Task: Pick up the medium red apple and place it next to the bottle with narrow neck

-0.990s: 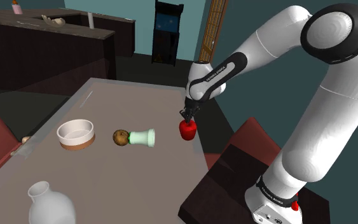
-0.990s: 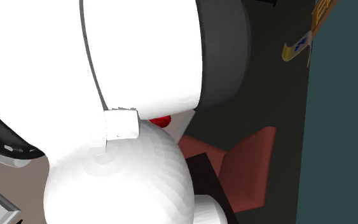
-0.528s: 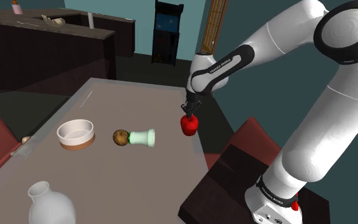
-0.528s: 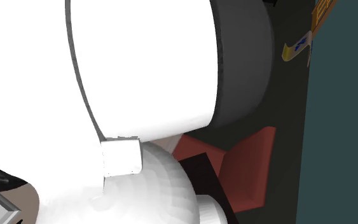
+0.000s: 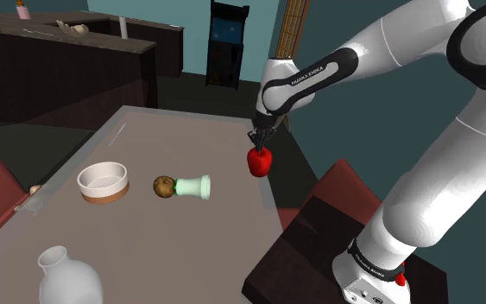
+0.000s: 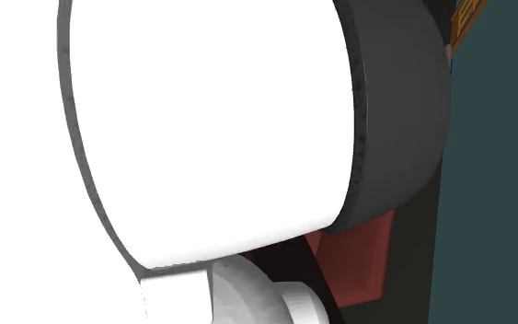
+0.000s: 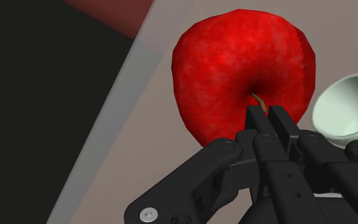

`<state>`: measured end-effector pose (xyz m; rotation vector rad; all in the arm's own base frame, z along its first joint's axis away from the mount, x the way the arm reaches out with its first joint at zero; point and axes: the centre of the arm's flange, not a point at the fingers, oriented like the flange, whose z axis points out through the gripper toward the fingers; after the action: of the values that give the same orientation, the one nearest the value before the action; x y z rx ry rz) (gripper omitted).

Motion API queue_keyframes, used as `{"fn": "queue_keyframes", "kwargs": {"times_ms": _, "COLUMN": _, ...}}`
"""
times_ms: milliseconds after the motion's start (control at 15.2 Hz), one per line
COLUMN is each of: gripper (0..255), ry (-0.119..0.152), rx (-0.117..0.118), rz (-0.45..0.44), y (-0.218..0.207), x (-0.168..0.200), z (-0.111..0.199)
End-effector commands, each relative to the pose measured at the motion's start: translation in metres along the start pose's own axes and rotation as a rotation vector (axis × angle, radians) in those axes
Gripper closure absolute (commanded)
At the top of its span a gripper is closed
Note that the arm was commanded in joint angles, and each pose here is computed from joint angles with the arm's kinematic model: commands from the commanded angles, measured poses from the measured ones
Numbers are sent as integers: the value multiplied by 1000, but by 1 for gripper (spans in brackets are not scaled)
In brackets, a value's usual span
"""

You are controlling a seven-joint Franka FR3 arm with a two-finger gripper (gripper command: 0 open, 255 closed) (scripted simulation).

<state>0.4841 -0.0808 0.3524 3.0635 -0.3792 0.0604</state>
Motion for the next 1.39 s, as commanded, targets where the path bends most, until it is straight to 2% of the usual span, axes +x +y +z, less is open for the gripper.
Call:
{"fn": "queue_keyframes", "kwargs": {"times_ms": 0, "gripper": 255, "ry": 0, "rx": 0, "rz": 0, "y": -1, "x": 0, "z": -10}}
{"fn": "queue_keyframes", "kwargs": {"times_ms": 1320, "gripper": 255, "ry": 0, "rx": 0, "rz": 0, "y": 4, "x": 5, "z": -115}}
